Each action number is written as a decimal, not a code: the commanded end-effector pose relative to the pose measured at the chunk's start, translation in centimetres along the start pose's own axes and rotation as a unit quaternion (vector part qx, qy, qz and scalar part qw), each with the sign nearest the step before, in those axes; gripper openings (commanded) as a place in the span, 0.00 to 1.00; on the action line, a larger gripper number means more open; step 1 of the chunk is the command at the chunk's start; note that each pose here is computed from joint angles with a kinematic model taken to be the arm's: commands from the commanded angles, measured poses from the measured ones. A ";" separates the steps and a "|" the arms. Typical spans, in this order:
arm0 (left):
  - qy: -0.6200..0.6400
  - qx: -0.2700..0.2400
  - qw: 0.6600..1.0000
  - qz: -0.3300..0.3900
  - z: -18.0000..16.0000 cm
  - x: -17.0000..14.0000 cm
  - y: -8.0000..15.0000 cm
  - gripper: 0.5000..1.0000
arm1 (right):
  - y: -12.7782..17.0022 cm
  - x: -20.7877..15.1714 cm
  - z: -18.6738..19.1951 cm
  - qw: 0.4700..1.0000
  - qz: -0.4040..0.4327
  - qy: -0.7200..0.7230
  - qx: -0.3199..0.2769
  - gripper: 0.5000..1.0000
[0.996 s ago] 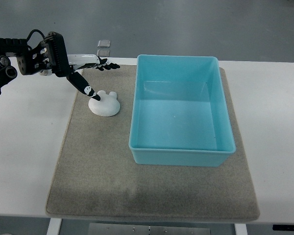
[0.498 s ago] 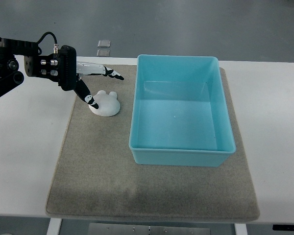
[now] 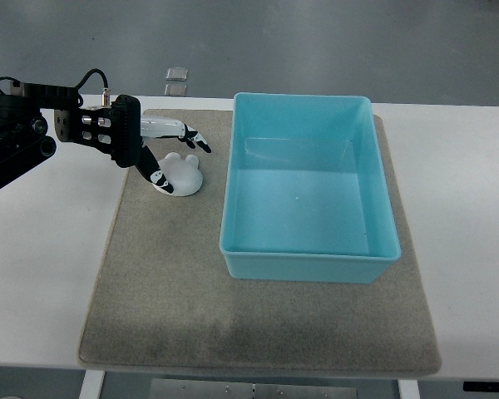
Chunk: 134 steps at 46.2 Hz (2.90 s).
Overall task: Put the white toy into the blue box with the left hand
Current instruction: 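Close the left hand fingers around the white rabbit toy, then lift the toy with the left hand and carry it over the blue box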
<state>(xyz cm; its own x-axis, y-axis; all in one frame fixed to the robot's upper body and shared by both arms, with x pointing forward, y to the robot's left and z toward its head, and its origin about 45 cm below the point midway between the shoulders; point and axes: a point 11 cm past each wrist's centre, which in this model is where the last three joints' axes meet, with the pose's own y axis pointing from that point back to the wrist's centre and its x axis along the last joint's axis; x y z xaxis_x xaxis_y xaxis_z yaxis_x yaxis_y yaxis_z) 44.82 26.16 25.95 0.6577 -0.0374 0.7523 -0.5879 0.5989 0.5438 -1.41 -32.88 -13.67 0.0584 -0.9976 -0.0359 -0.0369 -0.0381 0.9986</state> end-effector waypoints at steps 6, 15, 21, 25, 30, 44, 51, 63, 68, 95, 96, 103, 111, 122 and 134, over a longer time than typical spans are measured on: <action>0.005 0.003 1.000 -0.003 -0.4 -0.5 0.0 0.74 | 0.0 0.0 0.0 1.000 0.000 0.000 0.000 0.87; 0.005 0.006 1.000 -0.010 -0.6 -0.8 0.0 0.64 | 0.0 0.0 0.0 1.000 -0.001 0.000 0.000 0.87; -0.002 0.014 1.000 -0.024 -0.9 -1.4 -0.1 0.35 | 0.0 0.0 0.0 1.000 0.000 0.000 0.000 0.87; -0.015 0.019 0.999 -0.030 -1.0 -1.5 -0.1 0.17 | 0.0 0.0 0.0 1.000 0.000 0.000 0.000 0.87; -0.033 0.027 0.999 -0.034 -1.1 -1.4 0.0 0.00 | 0.0 0.0 0.0 1.000 -0.001 0.000 0.000 0.87; -0.038 0.025 0.999 -0.019 -0.8 -0.1 0.2 0.00 | 0.0 0.0 0.0 1.000 0.000 0.000 0.000 0.87; -0.044 0.023 0.999 -0.002 -0.4 1.6 0.7 0.00 | 0.0 0.0 0.0 1.000 -0.001 0.000 0.000 0.87; -0.057 0.006 0.997 0.049 1.5 5.9 1.5 0.00 | 0.0 0.0 0.0 1.000 -0.001 0.000 0.000 0.87; -0.064 0.000 0.996 0.070 2.1 7.0 1.6 0.00 | 0.0 0.0 0.0 1.000 0.000 0.000 0.000 0.87; -0.082 -0.094 0.980 0.155 8.4 7.9 -1.0 0.00 | 0.0 0.0 0.1 1.000 0.000 0.000 0.000 0.87; -0.077 -0.098 0.980 0.156 8.5 7.9 -1.0 0.00 | 0.0 0.0 0.0 1.000 0.000 0.000 0.000 0.87; -0.042 -0.127 0.979 0.156 10.0 7.5 -2.0 0.00 | 0.0 0.0 0.0 1.000 0.000 0.000 0.000 0.87; 0.008 -0.153 0.977 0.151 11.0 6.5 -3.1 0.01 | 0.0 0.0 0.1 1.000 0.000 0.000 0.000 0.87; 0.029 -0.160 0.978 0.129 11.2 4.4 -4.3 0.07 | 0.0 0.0 0.0 1.000 0.000 0.000 0.000 0.87; 0.044 -0.171 0.978 0.115 11.8 2.6 -5.5 0.48 | 0.0 0.0 0.0 1.000 0.000 0.000 0.000 0.87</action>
<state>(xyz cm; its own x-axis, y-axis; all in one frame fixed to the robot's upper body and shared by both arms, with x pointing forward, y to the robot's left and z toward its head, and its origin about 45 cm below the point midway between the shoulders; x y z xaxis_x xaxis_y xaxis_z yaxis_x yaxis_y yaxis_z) 44.43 13.38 29.73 0.5660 0.1881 0.8027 -0.5464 0.8147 0.1944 -1.39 -32.88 -13.67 0.0582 -0.9977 -0.0360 -0.0374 -0.0382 0.9986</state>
